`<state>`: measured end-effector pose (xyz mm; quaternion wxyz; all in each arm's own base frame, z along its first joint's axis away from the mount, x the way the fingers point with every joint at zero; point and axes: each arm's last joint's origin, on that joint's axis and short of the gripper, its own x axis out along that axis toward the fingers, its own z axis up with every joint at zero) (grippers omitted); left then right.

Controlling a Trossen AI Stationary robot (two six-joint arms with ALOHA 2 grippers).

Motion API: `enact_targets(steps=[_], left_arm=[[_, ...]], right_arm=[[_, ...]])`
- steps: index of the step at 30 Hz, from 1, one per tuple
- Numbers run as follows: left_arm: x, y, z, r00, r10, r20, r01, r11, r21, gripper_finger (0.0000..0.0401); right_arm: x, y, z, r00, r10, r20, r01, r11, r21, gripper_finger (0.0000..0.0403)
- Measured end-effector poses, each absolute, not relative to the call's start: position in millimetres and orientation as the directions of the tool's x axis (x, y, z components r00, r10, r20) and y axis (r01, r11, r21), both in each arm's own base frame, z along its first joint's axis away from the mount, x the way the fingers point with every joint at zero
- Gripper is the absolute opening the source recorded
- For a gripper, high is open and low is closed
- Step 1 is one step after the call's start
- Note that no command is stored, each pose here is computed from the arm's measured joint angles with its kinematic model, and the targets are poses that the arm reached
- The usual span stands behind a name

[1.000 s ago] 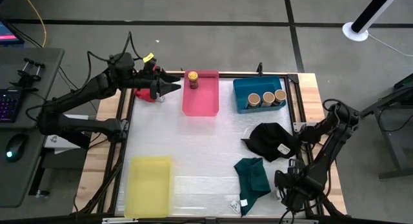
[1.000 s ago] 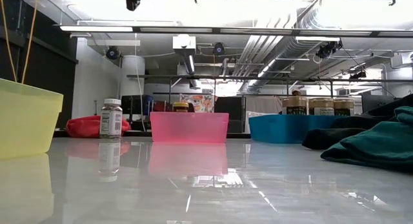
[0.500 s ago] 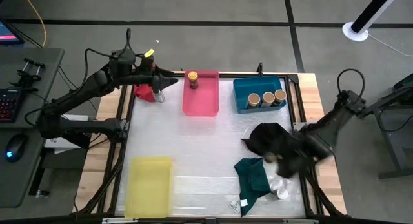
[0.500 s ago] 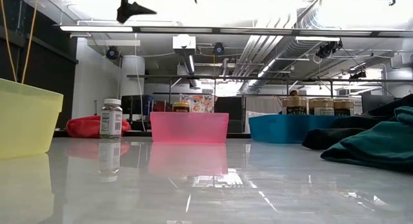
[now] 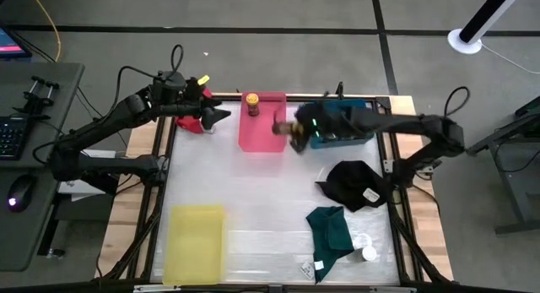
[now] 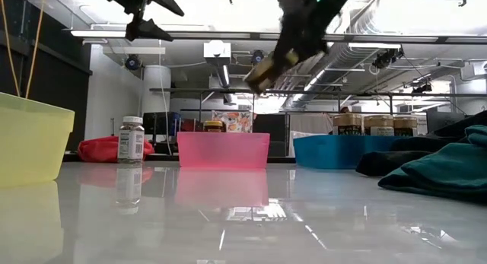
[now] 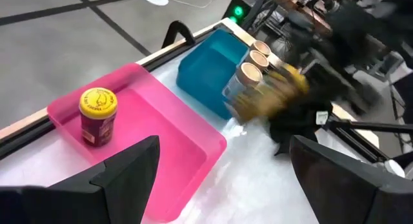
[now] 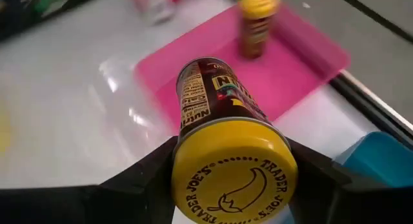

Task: Sort spices by type
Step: Put the yellow seasoning bottle into the pink bin

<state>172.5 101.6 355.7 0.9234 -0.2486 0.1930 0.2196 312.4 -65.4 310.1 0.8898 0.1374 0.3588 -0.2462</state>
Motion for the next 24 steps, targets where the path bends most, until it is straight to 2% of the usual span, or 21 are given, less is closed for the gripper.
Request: enact_targets(steps=[6, 9, 13, 19, 24], left_arm=[[173.2, 101.9, 356.8, 0.837, 0.308, -0.453, -0.485, 0.801, -0.35, 0.0333], [173.5, 102.1, 357.2, 0.839, 0.309, -0.449, -0.479, 0.811, -0.336, 0.0333], [173.6, 102.1, 357.5, 0.84, 0.31, -0.446, -0.478, 0.811, -0.337, 0.0333], [173.4, 102.8, 357.5, 0.831, 0.331, -0.447, -0.506, 0.782, -0.362, 0.0333], [175.5, 107.3, 356.1, 0.789, 0.416, -0.452, -0.579, 0.749, -0.322, 0.0333]], right_arm=[[328.8, -127.3, 281.1, 0.588, -0.408, -0.699, 0.697, 0.694, 0.181, 0.0217], [342.4, -145.3, 271.9, 0.565, -0.408, -0.717, 0.721, 0.667, 0.189, 0.0217], [370.6, -164.9, 272.1, 0.545, -0.353, -0.76, 0.688, 0.707, 0.165, 0.0217], [396.8, -196.2, 279.0, 0.347, -0.28, -0.895, 0.636, 0.772, 0.005, 0.0217], [414.1, -215.9, 275.2, 0.275, -0.254, -0.927, 0.569, 0.821, -0.056, 0.0217]])
